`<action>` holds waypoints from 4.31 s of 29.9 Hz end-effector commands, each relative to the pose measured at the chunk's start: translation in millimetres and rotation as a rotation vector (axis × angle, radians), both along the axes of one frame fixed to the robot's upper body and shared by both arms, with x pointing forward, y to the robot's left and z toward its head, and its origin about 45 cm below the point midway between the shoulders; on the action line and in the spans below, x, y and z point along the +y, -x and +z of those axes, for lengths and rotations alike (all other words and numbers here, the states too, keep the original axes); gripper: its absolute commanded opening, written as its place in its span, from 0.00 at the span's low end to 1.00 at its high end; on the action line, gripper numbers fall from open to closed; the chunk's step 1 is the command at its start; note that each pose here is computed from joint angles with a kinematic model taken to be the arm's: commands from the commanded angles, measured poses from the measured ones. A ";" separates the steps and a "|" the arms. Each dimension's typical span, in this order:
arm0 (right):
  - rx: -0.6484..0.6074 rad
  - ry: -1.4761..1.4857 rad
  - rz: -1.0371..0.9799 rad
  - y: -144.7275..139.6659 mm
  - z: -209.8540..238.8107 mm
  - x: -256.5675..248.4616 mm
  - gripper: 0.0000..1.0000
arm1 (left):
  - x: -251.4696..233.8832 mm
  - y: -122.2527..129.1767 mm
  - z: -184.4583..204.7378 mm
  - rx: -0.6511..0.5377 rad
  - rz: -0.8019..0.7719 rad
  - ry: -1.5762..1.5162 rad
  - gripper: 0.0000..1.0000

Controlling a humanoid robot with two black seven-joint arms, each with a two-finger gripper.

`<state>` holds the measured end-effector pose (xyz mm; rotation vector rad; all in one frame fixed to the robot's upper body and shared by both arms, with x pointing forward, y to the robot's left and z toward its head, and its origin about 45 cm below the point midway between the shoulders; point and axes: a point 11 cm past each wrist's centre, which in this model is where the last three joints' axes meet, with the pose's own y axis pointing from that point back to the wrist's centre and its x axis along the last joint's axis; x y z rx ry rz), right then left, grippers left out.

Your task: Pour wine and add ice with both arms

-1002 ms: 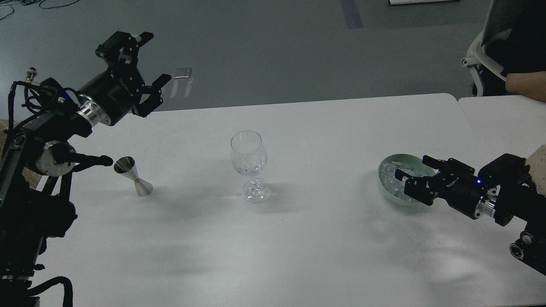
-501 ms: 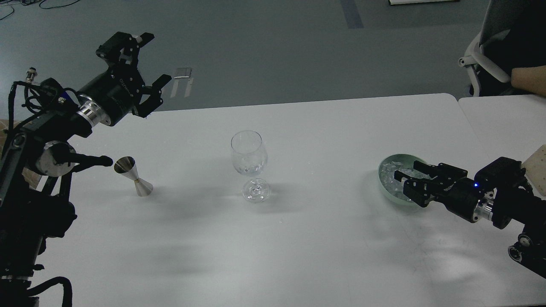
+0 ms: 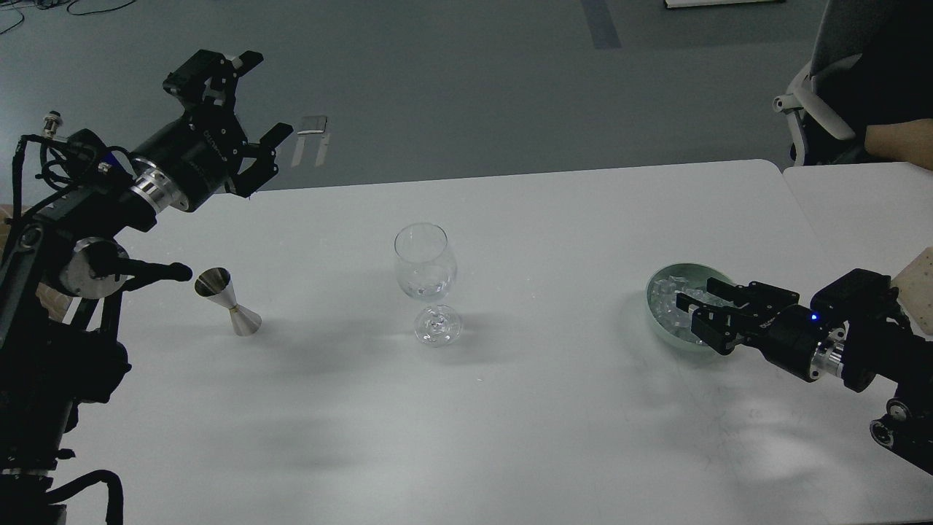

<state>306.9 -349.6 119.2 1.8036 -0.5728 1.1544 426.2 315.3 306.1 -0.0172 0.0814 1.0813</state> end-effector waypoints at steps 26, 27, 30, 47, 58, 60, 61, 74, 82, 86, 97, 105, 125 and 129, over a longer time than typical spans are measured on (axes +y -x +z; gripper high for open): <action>0.016 0.009 0.004 -3.9 1.5 1.2 0.22 | -1.1 -0.2 2.7 -0.007 -0.003 0.000 0.98; 0.014 0.009 0.004 -4.4 1.9 1.3 0.20 | -1.4 -0.2 3.1 -0.009 -0.004 -0.001 0.98; 0.016 0.009 0.008 -4.0 2.6 1.6 0.10 | -1.4 -0.1 3.1 -0.009 -0.004 -0.001 0.98; -0.077 0.020 0.091 -25.8 72.1 7.7 0.00 | -2.7 0.2 6.5 -0.018 -0.008 -0.003 0.98; -0.268 0.034 0.263 -68.2 185.9 65.7 0.00 | -1.7 0.4 5.6 -0.016 -0.006 -0.004 0.98; -0.276 0.025 0.310 -76.2 198.9 90.0 0.00 | -2.1 0.6 4.8 -0.014 -0.007 -0.003 0.98; -0.278 0.017 0.328 -78.3 201.7 100.7 0.00 | -2.2 0.3 5.4 -0.015 -0.007 -0.003 0.98; -0.312 0.034 0.629 -65.9 197.3 246.4 0.00 | -2.2 0.3 5.4 -0.015 -0.007 -0.003 0.98; -0.292 0.027 0.683 -56.5 190.6 286.3 0.00 | -2.1 0.1 6.5 -0.018 -0.007 0.000 0.98; -0.289 0.027 0.673 -63.6 187.2 296.1 0.00 | -1.4 0.4 6.1 -0.016 -0.006 0.000 0.98; -0.232 0.053 0.669 -67.5 164.6 306.7 0.01 | -2.5 -1.0 10.2 -0.025 -0.009 0.001 0.98; -0.209 0.056 0.669 -65.4 154.1 307.5 0.02 | -3.5 -1.1 9.8 -0.025 -0.010 0.004 0.98; -0.205 0.042 0.676 -63.7 153.4 316.3 0.28 | -3.0 -1.1 10.0 -0.025 -0.009 0.003 0.98; -0.207 0.039 0.673 -64.3 154.1 315.7 0.37 | -3.0 -1.1 10.0 -0.025 -0.009 0.003 0.98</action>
